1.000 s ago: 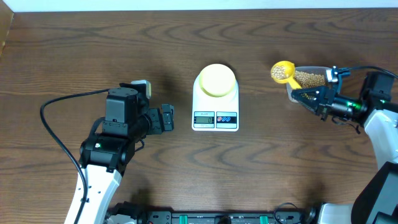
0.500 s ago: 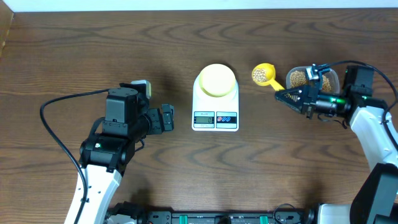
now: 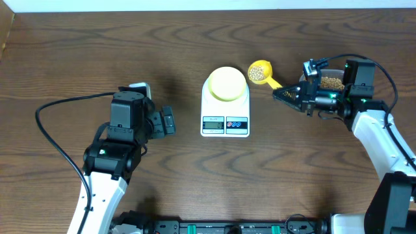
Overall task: Scoop item into bowl and weigh 50g on scale
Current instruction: 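Carry the scoop leftward toward the scale with the right gripper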
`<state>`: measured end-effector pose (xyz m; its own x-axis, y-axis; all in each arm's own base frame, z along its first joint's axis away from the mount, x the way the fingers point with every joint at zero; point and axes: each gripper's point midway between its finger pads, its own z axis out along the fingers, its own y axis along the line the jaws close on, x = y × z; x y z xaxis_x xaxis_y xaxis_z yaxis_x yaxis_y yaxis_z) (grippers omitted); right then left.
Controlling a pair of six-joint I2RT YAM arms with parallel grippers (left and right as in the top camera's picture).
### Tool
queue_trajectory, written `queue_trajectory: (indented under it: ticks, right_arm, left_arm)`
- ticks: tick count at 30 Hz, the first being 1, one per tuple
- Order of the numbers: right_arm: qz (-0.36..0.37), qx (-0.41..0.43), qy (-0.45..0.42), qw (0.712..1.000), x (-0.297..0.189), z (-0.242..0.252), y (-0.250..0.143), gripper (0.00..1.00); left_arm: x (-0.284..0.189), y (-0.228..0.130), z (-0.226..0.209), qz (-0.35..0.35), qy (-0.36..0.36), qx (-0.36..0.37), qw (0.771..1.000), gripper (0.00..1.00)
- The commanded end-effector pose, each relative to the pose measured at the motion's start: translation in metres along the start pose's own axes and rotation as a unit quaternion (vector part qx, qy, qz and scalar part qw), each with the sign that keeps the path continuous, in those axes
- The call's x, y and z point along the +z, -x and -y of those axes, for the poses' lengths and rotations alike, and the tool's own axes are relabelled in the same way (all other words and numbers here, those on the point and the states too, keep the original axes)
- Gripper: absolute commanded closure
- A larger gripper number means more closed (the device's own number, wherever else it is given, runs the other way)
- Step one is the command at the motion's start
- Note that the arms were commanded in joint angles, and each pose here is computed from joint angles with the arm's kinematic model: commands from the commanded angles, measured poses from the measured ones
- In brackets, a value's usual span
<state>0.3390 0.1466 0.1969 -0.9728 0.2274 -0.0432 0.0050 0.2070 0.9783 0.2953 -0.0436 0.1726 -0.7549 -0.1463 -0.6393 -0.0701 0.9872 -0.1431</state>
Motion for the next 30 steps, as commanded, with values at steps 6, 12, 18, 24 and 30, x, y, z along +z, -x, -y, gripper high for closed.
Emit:
queue_trajectory:
  ticks: [6, 12, 18, 24, 30]
  right_arm:
    - [-0.014, 0.028, 0.007, 0.999, 0.02, -0.012, -0.002, 0.99]
    - [-0.007, 0.024, -0.001, 1.0, 0.025, -0.011, 0.001, 0.99]
    - [-0.002, 0.041, -0.005, 0.999, 0.025, -0.01, 0.003, 0.99]
    - [0.02, 0.018, -0.009, 1.0, 0.025, -0.012, 0.013, 0.99]
    - [0.027, 0.013, -0.01, 1.0, 0.025, -0.013, 0.016, 0.99]
  left_arm:
    - [0.016, -0.002, -0.029, -0.013, 0.086, -0.002, 0.996, 0.0]
    - [0.034, -0.013, -0.031, -0.046, 0.095, 0.002, 0.994, 0.0]
    - [0.042, -0.019, -0.032, -0.063, 0.1, 0.005, 0.993, 0.0]
    - [0.042, -0.017, -0.031, -0.059, 0.098, 0.004, 0.993, 0.0]
    - [0.044, -0.021, -0.018, -0.07, 0.058, 0.001, 0.996, 0.0]
